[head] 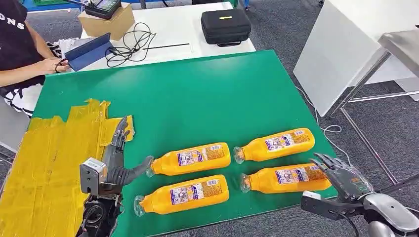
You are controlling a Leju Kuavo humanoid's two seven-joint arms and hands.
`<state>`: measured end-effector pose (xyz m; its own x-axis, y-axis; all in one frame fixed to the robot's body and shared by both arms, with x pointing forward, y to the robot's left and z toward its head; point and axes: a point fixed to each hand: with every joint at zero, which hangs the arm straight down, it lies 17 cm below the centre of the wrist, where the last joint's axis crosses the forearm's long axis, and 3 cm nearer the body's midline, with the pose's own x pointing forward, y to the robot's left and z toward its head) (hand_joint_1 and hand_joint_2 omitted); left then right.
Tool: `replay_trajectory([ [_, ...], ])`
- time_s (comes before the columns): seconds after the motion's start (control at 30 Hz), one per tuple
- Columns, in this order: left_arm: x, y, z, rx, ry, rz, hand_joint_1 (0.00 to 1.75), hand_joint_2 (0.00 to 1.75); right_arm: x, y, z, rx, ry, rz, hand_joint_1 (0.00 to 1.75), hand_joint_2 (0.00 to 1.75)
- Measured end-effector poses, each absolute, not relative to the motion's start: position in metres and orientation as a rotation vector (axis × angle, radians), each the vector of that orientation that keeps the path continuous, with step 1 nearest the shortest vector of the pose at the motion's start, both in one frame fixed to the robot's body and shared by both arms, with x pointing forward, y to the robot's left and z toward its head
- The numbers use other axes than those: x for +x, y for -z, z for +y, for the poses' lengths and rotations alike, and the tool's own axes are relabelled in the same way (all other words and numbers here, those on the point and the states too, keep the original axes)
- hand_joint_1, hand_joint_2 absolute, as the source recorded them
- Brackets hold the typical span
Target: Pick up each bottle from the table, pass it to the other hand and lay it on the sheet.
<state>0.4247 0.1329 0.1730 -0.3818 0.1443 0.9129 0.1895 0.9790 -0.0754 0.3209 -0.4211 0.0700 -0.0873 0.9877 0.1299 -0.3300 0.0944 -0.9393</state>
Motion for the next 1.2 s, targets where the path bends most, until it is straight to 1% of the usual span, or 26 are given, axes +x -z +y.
replay_trajectory([
  [0.53, 0.429, -0.168, 0.130, -0.243, 0.053, -1.955, 0.00, 1.75, 0.332, -0.027, -0.425, -0.767, -1.343, -1.009, 0.00, 1.75],
  [1.03, 0.435, -0.167, 0.126, -0.250, 0.049, -1.945, 0.00, 1.75, 0.342, -0.008, -0.419, -0.731, -1.351, -0.991, 0.00, 1.75],
  [1.1, 0.435, -0.166, 0.126, -0.250, 0.050, -1.943, 0.00, 1.75, 0.344, -0.007, -0.417, -0.725, -1.351, -0.991, 0.82, 1.75],
  [1.13, 0.435, -0.165, 0.126, -0.249, 0.049, -1.940, 0.00, 1.75, 0.344, -0.005, -0.417, -0.720, -1.351, -0.990, 1.64, 1.75],
  [1.2, 0.435, -0.164, 0.126, -0.248, 0.049, -1.937, 0.00, 1.75, 0.346, -0.004, -0.416, -0.717, -1.351, -0.991, 1.64, 1.75],
])
